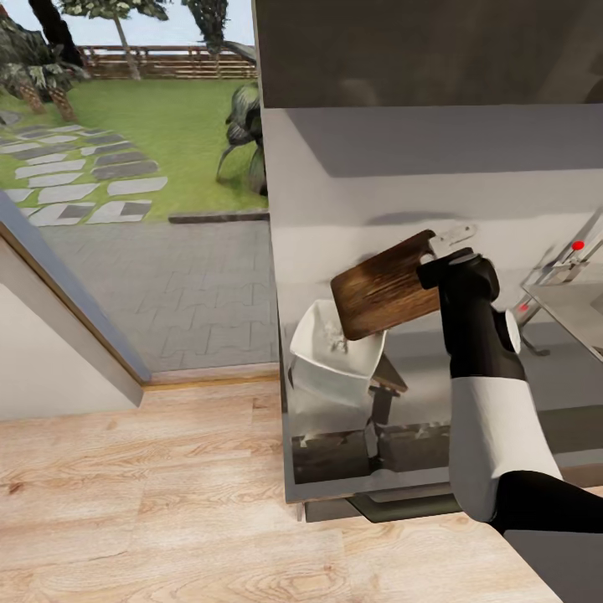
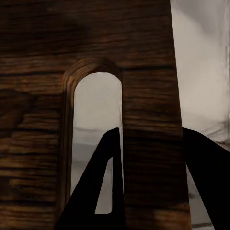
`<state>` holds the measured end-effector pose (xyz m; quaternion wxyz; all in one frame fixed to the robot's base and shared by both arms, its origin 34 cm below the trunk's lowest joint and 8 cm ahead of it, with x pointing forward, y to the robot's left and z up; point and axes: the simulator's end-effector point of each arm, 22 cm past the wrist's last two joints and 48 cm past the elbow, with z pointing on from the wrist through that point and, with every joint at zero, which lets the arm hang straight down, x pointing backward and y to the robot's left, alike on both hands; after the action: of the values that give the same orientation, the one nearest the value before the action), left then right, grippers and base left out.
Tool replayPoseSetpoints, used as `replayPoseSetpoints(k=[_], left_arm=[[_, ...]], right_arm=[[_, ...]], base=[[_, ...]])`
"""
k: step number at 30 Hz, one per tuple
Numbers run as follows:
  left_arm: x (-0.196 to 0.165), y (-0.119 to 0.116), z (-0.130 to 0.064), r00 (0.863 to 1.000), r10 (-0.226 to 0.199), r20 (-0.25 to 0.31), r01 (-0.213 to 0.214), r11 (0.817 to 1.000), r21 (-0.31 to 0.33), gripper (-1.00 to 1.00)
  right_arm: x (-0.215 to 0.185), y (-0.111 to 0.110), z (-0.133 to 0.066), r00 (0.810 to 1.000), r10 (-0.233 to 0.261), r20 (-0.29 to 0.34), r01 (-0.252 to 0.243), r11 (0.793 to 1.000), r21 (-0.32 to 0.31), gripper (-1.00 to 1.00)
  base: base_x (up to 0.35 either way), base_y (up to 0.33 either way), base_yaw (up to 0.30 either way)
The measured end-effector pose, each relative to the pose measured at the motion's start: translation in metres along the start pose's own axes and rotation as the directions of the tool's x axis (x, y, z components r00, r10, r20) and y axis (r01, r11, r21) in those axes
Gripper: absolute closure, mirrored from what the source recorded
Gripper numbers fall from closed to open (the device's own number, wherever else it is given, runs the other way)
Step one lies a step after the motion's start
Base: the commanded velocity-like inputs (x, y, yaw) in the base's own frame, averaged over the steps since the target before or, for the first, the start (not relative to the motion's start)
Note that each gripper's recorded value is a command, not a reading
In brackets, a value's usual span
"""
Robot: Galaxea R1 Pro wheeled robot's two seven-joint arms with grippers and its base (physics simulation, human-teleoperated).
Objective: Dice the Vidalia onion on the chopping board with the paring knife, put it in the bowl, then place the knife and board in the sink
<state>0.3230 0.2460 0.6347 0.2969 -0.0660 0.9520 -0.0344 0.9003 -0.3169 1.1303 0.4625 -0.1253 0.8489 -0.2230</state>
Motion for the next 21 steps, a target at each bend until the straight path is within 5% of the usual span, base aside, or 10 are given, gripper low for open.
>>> replayPoseSetpoints(k=[4,8,16,21], left_arm=[[0.000,0.000,0.000,1.000,0.000,0.000,0.000,1.000,0.000,-1.00],[0.000,0.000,0.000,1.000,0.000,0.000,0.000,1.000,0.000,-1.00],[0.001,-0.001,0.000,1.000,-0.001,-0.002,0.001,1.000,0.000,-1.00],[0.001,-0.001,0.000,1.000,-0.001,-0.002,0.001,1.000,-0.001,-1.00]], right_arm=[[-0.013,-0.007,-0.009,0.999,0.027,0.040,-0.027,1.000,-0.001,1.00],[-0.027,0.004,-0.020,0.992,0.094,0.080,-0.086,0.991,-0.106,1.00],[-0.008,0.004,-0.029,0.991,0.133,0.012,-0.125,0.958,-0.259,1.00],[0.006,-0.010,-0.028,0.985,0.173,-0.016,-0.170,0.942,-0.291,1.00]], base=[[0.000,0.000,0.000],[0.000,0.000,0.000],[-0.101,-0.064,0.000],[-0.252,-0.187,0.000]])
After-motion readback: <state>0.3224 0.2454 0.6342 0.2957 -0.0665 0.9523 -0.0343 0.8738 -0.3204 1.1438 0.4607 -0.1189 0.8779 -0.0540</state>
